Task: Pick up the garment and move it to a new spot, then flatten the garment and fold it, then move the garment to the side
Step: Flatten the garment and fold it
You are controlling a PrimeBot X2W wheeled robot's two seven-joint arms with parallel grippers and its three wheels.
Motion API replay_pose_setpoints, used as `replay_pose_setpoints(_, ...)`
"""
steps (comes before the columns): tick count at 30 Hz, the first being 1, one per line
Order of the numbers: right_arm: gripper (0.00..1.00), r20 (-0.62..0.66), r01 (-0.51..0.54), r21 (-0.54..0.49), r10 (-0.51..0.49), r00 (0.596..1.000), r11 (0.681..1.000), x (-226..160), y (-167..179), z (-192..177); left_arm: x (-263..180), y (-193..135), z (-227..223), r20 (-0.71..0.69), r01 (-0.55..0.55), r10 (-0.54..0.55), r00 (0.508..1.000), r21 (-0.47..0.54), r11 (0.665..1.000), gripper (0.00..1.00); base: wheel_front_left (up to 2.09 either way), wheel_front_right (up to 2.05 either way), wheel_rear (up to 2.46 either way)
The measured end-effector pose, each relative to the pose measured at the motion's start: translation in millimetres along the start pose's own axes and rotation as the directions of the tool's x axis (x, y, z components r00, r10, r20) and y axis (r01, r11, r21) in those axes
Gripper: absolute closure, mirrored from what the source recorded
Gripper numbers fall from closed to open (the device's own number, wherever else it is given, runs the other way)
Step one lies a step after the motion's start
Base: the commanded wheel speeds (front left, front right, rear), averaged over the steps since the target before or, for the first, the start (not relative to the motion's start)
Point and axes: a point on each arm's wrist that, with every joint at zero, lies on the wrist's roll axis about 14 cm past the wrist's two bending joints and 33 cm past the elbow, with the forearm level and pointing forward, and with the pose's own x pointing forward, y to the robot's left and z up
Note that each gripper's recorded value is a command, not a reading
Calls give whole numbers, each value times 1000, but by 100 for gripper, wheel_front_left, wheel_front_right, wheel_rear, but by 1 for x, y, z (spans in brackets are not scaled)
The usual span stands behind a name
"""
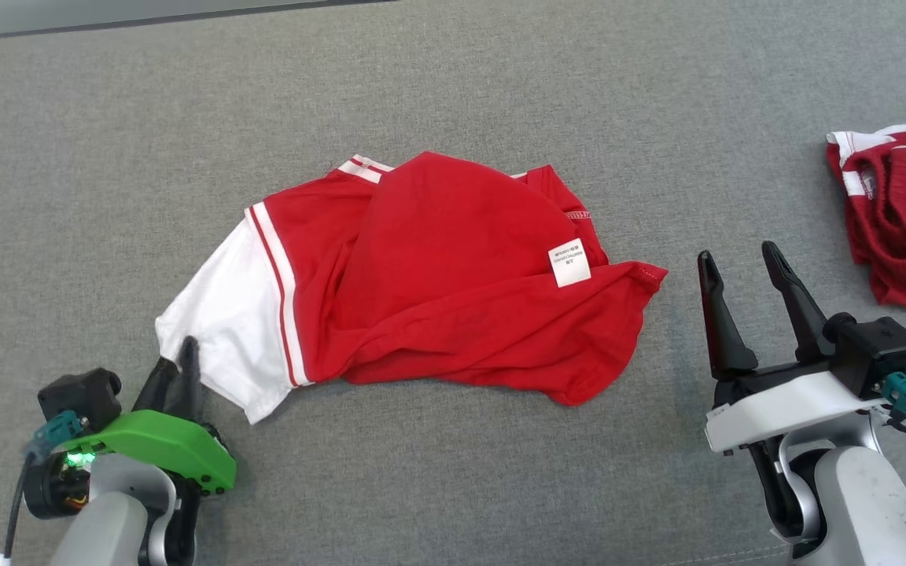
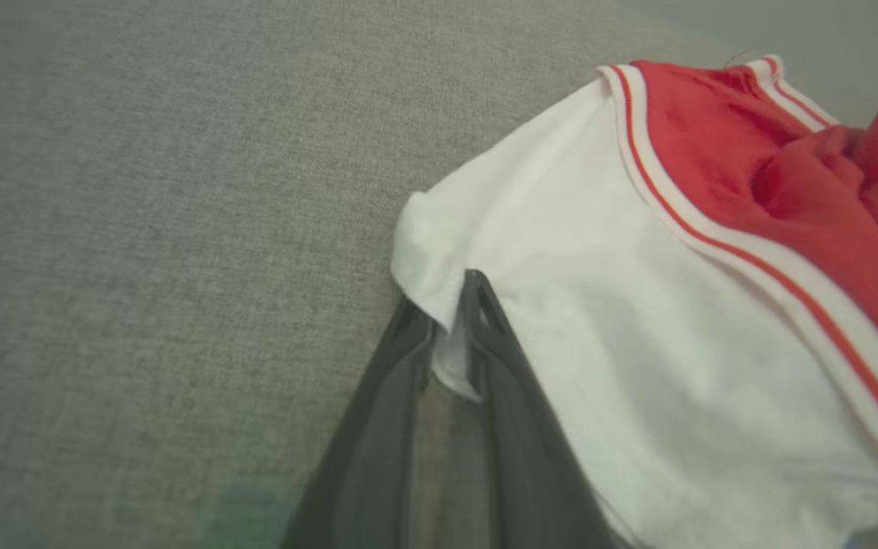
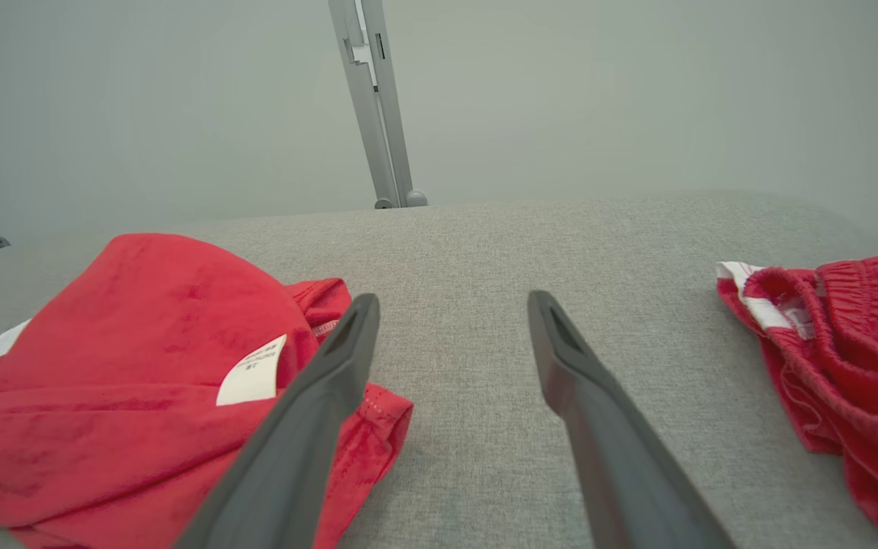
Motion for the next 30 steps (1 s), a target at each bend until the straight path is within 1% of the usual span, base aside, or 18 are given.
replay_pose_setpoints(3, 0, 12, -2, -6, 2, 1000, 1000, -1, 0, 5, -8, -10, 16, 98, 9, -8, 995, -7, 1000, 0, 0, 0, 0)
replay_pose_setpoints(5, 0, 22, -3, -15, 4, 1000, 1000, -2, 0, 9, -12, -17, 41, 196, 16, -19, 981, 15, 1000, 0, 0, 0, 0)
replay_pose_setpoints(8, 0, 36, -5, -28, 6, 999, 1000, -6, 0, 16, -22, -32, 70, 304, 35, -51, 951, 60, 998, 0, 0, 0, 0)
replay_pose_setpoints(11, 0, 40, -7, -48, 9, 999, 999, -10, 0, 20, -35, -44, 99, 404, 39, -76, 912, 99, 994, 0, 0, 0, 0)
replay_pose_setpoints(15, 0, 64, -10, -62, 14, 998, 998, -15, 2, 31, -60, -56, 139, 531, 33, -110, 840, 152, 988, 0, 0, 0, 0)
replay_pose_setpoints(18, 0, 70, -12, -68, 16, 997, 998, -20, 4, 35, -75, -56, 150, 570, 21, -120, 813, 177, 984, 0, 0, 0, 0)
replay_pose_setpoints(21, 0, 78, -13, -73, 19, 997, 997, -25, 5, 39, -87, -53, 153, 585, 2, -128, 801, 210, 978, 0, 0, 0, 0)
replay_pose_setpoints(30, 0, 90, -18, -86, 26, 996, 996, -33, 7, 48, -102, -40, 132, 546, -24, -112, 830, 235, 972, 0, 0, 0, 0)
